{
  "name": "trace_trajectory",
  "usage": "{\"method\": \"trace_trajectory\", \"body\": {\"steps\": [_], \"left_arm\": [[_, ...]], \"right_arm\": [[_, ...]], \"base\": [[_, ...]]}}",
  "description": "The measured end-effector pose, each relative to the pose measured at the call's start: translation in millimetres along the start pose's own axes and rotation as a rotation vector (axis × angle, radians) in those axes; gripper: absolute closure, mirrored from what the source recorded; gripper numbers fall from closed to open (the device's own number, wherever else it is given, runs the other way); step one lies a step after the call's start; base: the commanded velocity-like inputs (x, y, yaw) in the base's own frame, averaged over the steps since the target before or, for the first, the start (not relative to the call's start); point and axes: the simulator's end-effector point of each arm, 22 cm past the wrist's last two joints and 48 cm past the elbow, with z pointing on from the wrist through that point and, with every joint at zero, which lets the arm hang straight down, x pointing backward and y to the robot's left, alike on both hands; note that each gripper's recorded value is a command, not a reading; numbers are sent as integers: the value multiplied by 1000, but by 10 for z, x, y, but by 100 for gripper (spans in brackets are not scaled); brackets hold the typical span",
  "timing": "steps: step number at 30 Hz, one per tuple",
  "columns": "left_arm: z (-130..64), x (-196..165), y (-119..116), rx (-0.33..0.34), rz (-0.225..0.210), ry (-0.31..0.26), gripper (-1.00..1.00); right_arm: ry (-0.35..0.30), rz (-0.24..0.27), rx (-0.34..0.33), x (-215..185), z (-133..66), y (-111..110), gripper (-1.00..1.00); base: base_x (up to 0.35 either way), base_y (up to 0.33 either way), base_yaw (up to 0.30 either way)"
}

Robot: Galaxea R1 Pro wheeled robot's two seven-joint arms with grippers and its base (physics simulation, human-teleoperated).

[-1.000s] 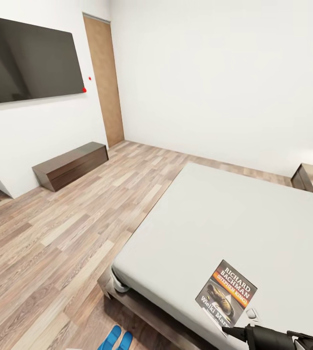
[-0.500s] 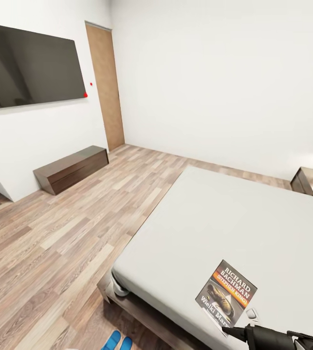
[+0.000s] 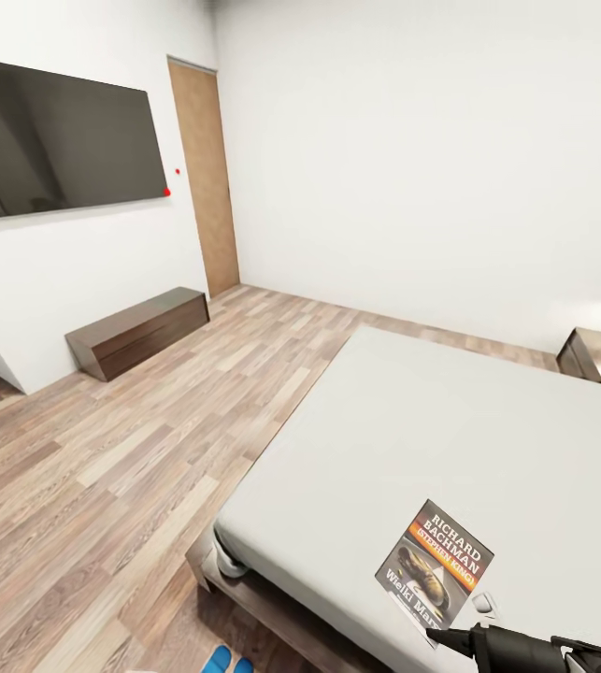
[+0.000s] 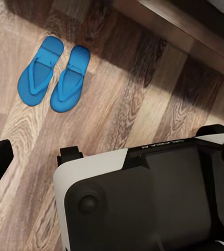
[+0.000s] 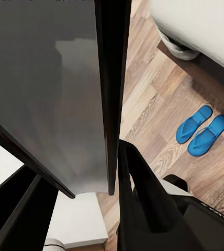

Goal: In the bedroom, move the book from the bed onto either nightstand, and place the two sandals side by side next to the bed.

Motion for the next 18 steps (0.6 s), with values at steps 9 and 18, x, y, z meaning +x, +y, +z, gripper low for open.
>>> {"method": "trace_trajectory", "body": {"steps": [9, 18], "left_arm": [[-22, -60, -6, 0, 4, -14, -100], [-46, -120, -12, 0, 8, -28, -100]], "right_arm": [[-8, -12, -2, -46, -13, 35, 100], [-14, -25, -4, -87, -25, 70, 100]], "base": [[0, 0, 0], [0, 0, 0]]}}
